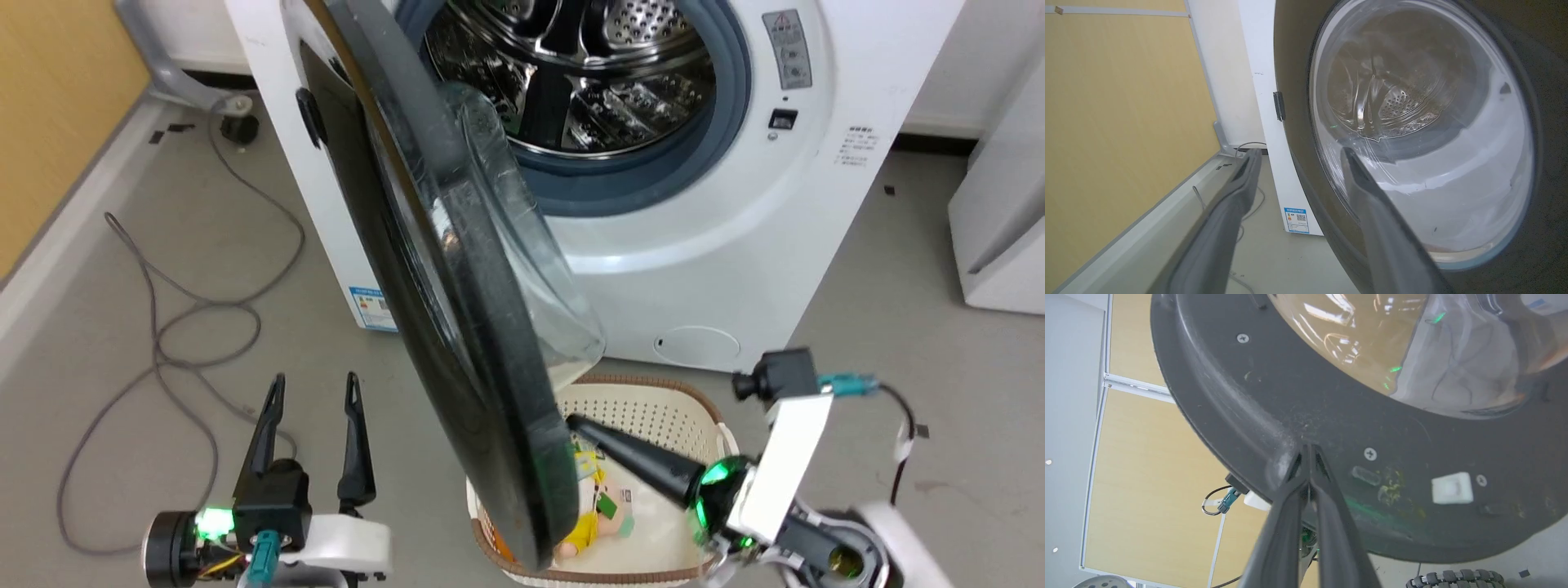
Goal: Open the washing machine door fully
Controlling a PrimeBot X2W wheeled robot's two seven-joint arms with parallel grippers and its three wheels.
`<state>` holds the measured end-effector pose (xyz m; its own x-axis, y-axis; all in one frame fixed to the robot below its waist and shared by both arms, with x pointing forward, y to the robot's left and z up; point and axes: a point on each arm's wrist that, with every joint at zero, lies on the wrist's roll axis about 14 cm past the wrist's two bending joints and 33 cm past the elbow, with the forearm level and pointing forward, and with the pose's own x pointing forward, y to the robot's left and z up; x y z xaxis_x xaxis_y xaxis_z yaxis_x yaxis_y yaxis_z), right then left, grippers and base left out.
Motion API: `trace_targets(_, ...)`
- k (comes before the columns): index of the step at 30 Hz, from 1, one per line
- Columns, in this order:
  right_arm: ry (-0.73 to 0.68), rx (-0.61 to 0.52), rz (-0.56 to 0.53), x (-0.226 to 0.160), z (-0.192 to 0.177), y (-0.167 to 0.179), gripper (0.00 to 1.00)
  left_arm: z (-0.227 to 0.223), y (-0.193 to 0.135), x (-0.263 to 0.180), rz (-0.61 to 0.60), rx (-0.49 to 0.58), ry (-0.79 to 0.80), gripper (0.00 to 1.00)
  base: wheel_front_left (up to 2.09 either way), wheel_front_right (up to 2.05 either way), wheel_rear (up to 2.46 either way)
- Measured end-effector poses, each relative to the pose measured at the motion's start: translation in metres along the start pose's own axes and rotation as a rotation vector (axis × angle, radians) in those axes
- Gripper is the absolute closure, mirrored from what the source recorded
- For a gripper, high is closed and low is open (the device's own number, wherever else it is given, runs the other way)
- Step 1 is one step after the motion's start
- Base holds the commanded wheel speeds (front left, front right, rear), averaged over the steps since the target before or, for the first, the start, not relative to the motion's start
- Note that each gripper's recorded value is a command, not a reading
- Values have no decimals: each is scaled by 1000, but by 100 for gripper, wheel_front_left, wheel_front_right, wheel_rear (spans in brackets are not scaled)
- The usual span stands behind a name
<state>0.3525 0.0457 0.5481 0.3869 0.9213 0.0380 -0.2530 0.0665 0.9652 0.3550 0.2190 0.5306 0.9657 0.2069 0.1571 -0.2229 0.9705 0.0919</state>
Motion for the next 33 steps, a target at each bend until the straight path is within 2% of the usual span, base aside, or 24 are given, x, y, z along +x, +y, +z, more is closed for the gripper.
trace_targets(6,14,31,16,0,-25,5,100,-3,4,-9,5,2,12,0,0,0,0)
trace_targets(11,-45,46,21,-5,-28,8,100,-1,6,-13,4,0,7,0,0,0,0)
trace_targets(13,-121,36,19,-11,-16,9,100,-2,6,-15,3,-1,9,0,0,0,0)
trace_targets(19,-502,-52,-7,-46,55,13,100,0,4,-16,-7,-6,4,0,0,0,0)
trace_targets(21,-625,-111,-22,-62,75,16,100,1,4,-16,-8,-7,2,0,0,0,0)
trace_targets(23,-725,-225,-44,-76,91,24,100,1,3,-15,-9,-7,1,0,0,0,0)
trace_targets(26,-870,-284,-31,-97,108,35,100,1,2,-15,-12,-9,-1,0,0,0,0)
trace_targets(27,-903,-335,-42,-104,112,38,100,2,2,-14,-13,-9,-2,0,0,0,0)
trace_targets(30,-967,-531,-101,-124,121,42,100,3,2,-13,-12,-9,-6,0,0,0,0)
trace_targets(33,-919,-816,-201,-133,122,45,100,3,2,-12,-13,-9,-8,0,0,0,0)
